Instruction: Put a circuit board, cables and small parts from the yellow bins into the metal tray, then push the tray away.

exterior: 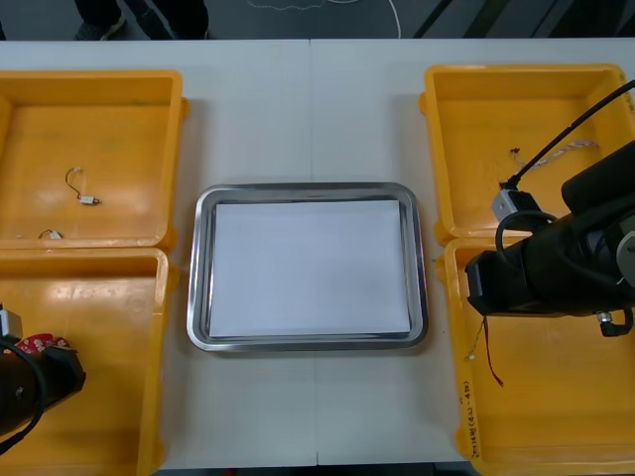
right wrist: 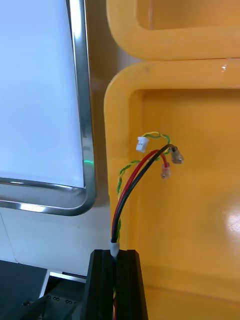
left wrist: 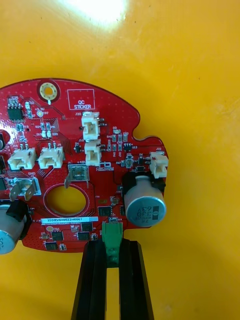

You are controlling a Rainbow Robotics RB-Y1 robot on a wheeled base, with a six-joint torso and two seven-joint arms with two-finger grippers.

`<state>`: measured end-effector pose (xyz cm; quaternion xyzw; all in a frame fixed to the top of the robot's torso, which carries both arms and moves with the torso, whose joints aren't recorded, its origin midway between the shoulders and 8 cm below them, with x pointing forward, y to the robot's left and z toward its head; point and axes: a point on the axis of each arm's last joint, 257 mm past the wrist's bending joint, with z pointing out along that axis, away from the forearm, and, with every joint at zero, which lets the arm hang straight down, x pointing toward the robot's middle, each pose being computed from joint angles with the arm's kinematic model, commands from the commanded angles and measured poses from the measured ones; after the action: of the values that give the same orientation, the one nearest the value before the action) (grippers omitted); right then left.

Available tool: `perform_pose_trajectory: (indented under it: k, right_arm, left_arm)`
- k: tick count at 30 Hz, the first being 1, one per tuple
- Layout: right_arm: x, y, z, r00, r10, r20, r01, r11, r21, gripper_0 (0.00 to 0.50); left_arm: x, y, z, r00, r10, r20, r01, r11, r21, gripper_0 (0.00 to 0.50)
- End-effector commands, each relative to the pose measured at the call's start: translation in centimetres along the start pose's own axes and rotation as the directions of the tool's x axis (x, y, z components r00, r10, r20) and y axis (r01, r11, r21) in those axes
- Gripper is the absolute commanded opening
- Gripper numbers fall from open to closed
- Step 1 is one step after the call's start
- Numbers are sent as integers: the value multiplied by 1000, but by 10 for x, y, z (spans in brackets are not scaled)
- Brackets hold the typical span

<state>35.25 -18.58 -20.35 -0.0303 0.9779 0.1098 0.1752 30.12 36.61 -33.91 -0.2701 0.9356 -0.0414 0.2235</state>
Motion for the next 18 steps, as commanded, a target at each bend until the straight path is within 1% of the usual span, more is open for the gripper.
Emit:
perform_pose_trajectory:
  k: [1,5,6,13,14,16,17,18]
  right_arm:
    - [-5,17,-5,999,-12,30,12,1000,-11,0]
    - [-5,17,-5,999,-20,29,20,1000,-10,0]
    - [-5,18,-5,999,-20,28,21,1000,-11,0]
    - [-4,16,-4,999,-26,25,26,1000,-6,0]
    - [-4,15,-5,999,-28,26,29,1000,-5,0]
    - [-4,15,-5,999,-28,26,29,1000,-5,0]
    - [-4,15,-5,999,-30,26,30,1000,-5,0]
    - [-4,15,-5,999,-30,26,30,1000,-5,0]
  left_arm:
    - [-8,0,-22,992,126,22,-126,992,-14,0]
    - [-16,0,-46,990,140,27,-139,990,-33,0]
    - [-18,0,-52,989,146,25,-145,989,-41,0]
    - [-25,-6,-85,983,185,3,-184,981,-66,0]
    - [-26,-9,-91,981,195,-3,-195,979,-63,0]
    - [-27,-15,-101,979,202,-17,-203,978,-47,0]
    - [-29,-17,-103,979,204,-15,-204,978,-43,0]
    - [-35,-24,-108,977,212,2,-212,977,-25,0]
